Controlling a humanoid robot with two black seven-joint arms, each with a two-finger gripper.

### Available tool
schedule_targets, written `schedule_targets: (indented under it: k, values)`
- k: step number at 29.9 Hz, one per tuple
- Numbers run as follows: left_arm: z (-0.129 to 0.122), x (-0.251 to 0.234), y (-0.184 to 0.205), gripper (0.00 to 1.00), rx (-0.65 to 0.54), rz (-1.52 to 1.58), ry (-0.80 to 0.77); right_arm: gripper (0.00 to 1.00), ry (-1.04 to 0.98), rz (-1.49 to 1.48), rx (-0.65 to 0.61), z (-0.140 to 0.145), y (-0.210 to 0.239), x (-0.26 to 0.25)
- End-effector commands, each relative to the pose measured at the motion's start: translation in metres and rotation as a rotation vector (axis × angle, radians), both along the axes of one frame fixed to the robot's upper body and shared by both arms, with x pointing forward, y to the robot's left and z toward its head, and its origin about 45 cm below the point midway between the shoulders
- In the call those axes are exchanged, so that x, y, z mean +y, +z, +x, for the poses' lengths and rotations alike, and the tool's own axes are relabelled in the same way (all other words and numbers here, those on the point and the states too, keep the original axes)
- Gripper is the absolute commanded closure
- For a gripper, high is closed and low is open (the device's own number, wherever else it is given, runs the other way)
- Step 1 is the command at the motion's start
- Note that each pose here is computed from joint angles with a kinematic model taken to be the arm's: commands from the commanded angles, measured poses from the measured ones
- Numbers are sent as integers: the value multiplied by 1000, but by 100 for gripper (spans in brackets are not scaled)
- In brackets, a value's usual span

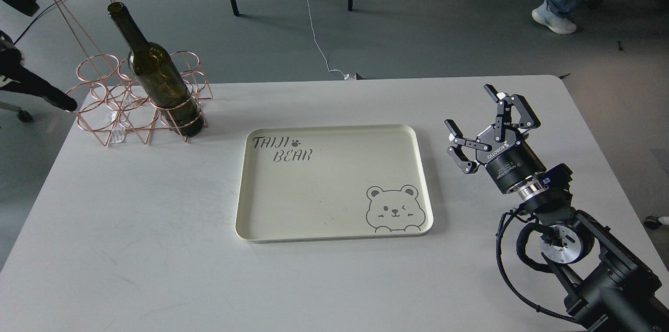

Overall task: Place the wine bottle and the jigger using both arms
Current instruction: 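Open the left gripper and withdraw it from the bottle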

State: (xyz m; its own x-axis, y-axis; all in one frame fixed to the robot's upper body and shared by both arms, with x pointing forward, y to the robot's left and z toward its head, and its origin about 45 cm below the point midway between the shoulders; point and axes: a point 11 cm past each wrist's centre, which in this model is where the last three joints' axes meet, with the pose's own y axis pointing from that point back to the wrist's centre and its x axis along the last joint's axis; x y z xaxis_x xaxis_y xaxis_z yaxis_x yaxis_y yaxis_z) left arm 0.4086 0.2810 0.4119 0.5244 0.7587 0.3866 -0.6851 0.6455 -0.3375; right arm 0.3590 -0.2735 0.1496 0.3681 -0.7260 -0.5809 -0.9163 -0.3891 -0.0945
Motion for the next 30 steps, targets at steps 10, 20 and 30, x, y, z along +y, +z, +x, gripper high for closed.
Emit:
schedule_targets:
  k: [10, 20, 30]
  values:
    - [-35, -8, -135, 0, 387, -411, -5, 1, -5, 11, -9, 9, 9, -2]
    - [-71, -1, -212, 0, 582, -545, 90, 1, -23, 30, -5, -1, 0, -3]
    - [-78, 2, -239, 0, 636, -599, 144, 1, -20, 31, 3, -3, -3, -1]
